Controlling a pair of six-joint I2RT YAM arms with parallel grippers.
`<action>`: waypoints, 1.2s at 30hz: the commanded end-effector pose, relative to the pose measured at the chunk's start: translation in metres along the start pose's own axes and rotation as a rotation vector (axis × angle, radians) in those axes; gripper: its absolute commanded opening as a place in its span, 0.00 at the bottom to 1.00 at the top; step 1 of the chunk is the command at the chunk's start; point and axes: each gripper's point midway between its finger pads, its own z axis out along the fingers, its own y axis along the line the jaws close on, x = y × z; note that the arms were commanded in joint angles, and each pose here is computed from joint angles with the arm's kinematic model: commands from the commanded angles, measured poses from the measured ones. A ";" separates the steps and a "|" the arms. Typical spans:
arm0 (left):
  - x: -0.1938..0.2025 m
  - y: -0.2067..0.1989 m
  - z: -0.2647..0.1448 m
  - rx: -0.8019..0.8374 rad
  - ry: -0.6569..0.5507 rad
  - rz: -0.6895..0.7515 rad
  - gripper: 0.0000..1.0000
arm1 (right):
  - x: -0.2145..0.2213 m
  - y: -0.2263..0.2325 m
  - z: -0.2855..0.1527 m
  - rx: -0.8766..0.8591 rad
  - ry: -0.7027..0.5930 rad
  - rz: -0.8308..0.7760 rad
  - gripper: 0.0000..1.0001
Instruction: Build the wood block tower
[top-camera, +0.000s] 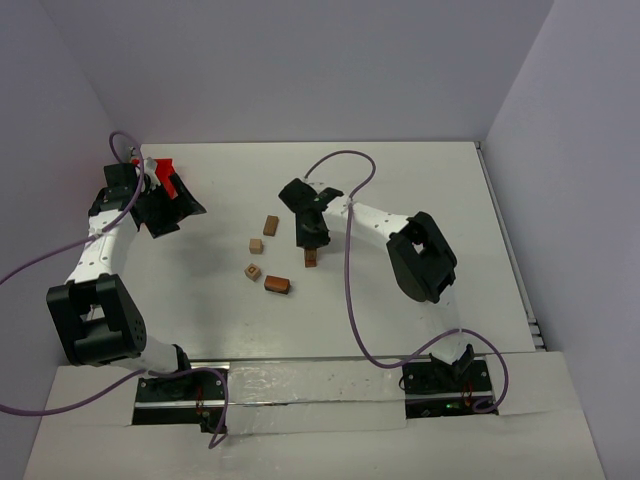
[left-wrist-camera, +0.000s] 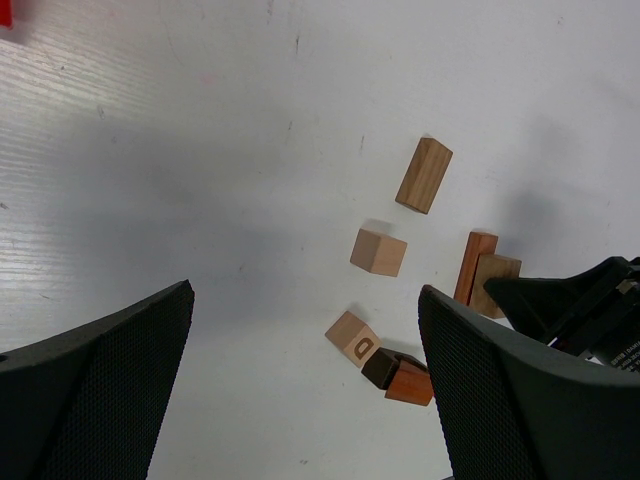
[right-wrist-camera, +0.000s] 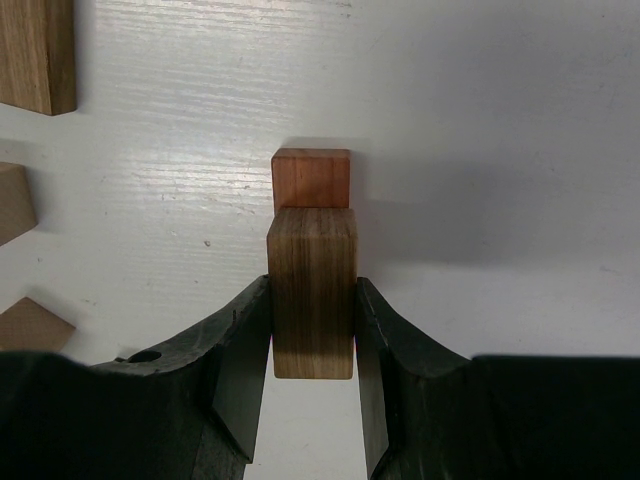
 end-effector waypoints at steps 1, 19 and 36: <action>-0.019 -0.006 -0.004 0.014 -0.056 0.013 0.99 | -0.009 0.003 0.001 0.003 -0.013 0.024 0.26; -0.018 -0.006 -0.004 0.019 -0.052 0.012 0.99 | -0.007 0.008 -0.001 -0.031 -0.006 -0.003 0.79; -0.017 -0.007 -0.002 0.026 -0.042 0.015 0.99 | -0.009 0.009 0.023 0.031 -0.014 -0.052 0.58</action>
